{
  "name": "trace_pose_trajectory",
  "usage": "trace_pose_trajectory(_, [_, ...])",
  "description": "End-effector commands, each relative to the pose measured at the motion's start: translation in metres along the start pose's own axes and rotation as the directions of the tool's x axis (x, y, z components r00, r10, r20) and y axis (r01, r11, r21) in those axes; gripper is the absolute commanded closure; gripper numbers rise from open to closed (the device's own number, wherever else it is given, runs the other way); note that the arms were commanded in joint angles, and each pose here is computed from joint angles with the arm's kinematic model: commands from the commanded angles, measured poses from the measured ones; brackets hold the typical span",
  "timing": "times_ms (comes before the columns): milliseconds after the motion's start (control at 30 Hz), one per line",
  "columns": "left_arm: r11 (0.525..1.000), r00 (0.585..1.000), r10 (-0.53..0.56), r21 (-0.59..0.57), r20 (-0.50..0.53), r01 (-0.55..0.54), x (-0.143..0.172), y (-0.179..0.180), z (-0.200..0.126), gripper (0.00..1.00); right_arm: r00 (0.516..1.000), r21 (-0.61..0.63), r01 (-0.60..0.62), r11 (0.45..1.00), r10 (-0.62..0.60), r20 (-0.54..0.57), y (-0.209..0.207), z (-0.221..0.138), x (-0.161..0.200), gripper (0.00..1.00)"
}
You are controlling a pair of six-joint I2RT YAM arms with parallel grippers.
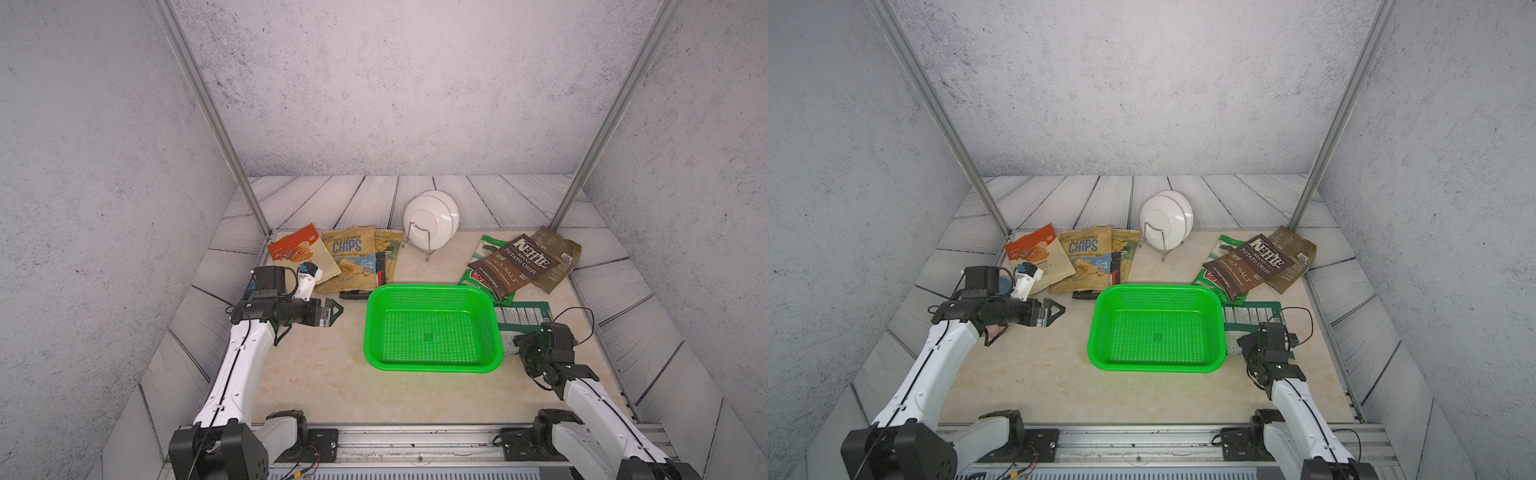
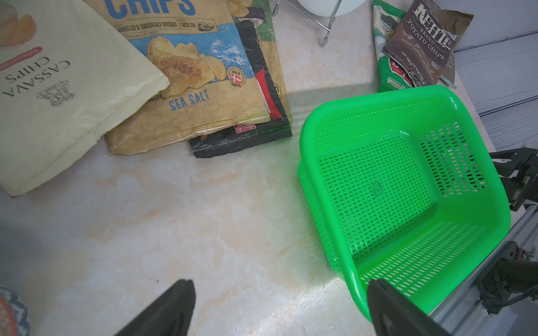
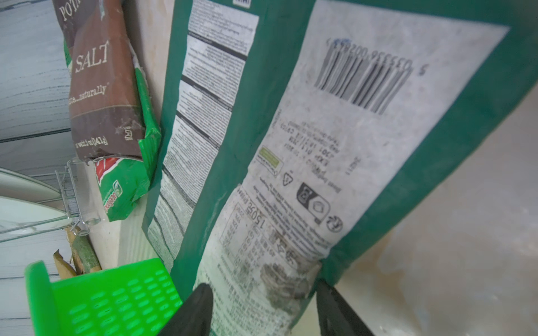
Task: Put the potato chips into the basket
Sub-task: Pick up the potato chip from the center of the board.
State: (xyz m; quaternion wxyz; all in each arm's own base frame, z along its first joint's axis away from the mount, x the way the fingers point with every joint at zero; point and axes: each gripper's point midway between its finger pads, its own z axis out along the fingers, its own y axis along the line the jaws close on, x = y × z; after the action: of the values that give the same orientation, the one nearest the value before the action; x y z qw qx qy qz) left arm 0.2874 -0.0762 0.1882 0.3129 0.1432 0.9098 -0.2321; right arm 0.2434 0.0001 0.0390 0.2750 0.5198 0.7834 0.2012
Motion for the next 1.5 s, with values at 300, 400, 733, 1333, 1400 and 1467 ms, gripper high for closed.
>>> trace_pose_trajectory(300, [1.000, 1.000, -0.003, 0.005, -0.017, 0.003, 0.005, 0.000, 0.003, 0.01, 0.997, -0.004, -0.074, 0.997, 0.074, -0.010, -0.008, 0.015, 0.003, 0.41])
trace_pose_trajectory(400, [1.000, 1.000, -0.004, 0.005, -0.017, 0.004, 0.005, 0.000, 0.003, 0.01, 0.997, -0.002, -0.076, 0.997, 0.076, -0.009, -0.008, 0.016, 0.003, 0.58])
trace_pose_trajectory(733, [1.000, 1.000, -0.003, 0.003, -0.020, 0.003, 0.006, 0.001, 0.003, 0.01, 0.996, -0.053, -0.058, 0.997, 0.062, 0.067, 0.008, -0.012, -0.013, 0.88])
trace_pose_trajectory(1333, [1.000, 1.000, -0.007, 0.001, -0.021, 0.007, 0.006, 0.002, 0.004, 0.01, 0.886, -0.255, 0.236, 0.938, -0.100, 0.452, 0.103, -0.163, -0.081, 1.00])
trace_pose_trajectory(1400, [1.000, 1.000, -0.008, 0.000, -0.022, 0.008, 0.006, 0.002, 0.005, 0.01, 0.876, -0.302, 0.312, 0.901, -0.150, 0.458, 0.128, -0.180, -0.081, 1.00])
trace_pose_trajectory(1467, [1.000, 1.000, -0.005, -0.004, -0.021, 0.005, 0.006, 0.003, 0.004, 0.01, 0.868, -0.347, 0.378, 0.858, -0.199, 0.454, 0.150, -0.193, -0.077, 1.00])
